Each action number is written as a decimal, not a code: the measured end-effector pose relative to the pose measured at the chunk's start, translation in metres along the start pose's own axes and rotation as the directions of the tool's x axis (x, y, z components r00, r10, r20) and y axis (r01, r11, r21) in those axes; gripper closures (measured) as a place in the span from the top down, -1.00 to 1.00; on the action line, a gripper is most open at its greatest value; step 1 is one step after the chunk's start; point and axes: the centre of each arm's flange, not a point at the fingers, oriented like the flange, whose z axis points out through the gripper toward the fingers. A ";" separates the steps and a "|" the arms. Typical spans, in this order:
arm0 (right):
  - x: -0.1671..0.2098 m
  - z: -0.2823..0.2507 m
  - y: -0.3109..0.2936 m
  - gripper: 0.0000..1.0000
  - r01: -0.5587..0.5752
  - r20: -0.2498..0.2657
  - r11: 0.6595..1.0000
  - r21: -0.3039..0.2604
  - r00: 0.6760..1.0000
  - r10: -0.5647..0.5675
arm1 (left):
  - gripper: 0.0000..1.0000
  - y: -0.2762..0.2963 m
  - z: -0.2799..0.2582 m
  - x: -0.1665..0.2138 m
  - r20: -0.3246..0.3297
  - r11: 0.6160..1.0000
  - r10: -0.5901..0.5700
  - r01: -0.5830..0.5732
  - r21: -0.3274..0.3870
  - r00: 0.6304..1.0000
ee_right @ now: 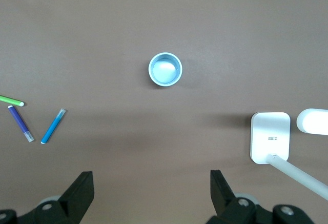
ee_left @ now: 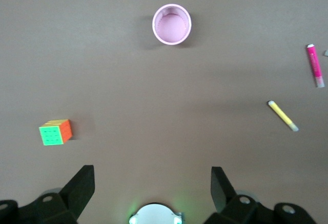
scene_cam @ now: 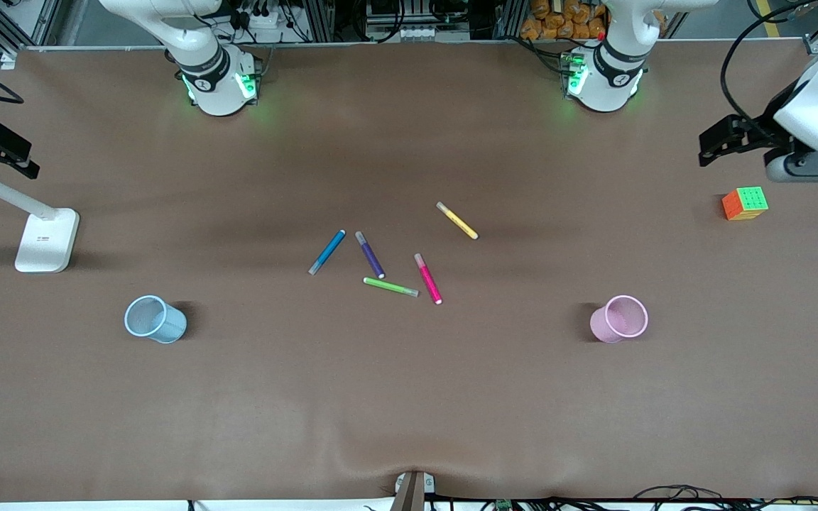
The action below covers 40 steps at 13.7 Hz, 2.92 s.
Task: Place pink and blue markers in matching cups
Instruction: 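Move the left gripper over the pink marker among the markers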
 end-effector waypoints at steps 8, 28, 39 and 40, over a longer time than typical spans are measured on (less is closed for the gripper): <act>0.001 0.001 0.002 1.00 -0.005 0.001 1.000 0.000 1.000 0.005 | 1.00 0.083 0.046 0.025 0.026 0.996 -0.084 0.084 0.002 0.996; 0.003 0.009 0.025 1.00 -0.046 0.015 0.999 -0.001 0.999 0.046 | 1.00 0.341 0.267 0.033 -0.041 0.911 -0.405 0.407 0.061 0.913; 0.004 0.009 0.025 1.00 -0.047 0.008 0.999 -0.002 0.999 0.047 | 0.97 0.418 0.347 0.042 -0.043 0.841 -0.541 0.542 -0.001 0.840; 0.004 0.009 0.025 1.00 -0.046 0.008 0.999 -0.002 0.999 0.046 | 0.94 0.421 0.354 0.044 -0.041 0.841 -0.541 0.541 -0.009 0.840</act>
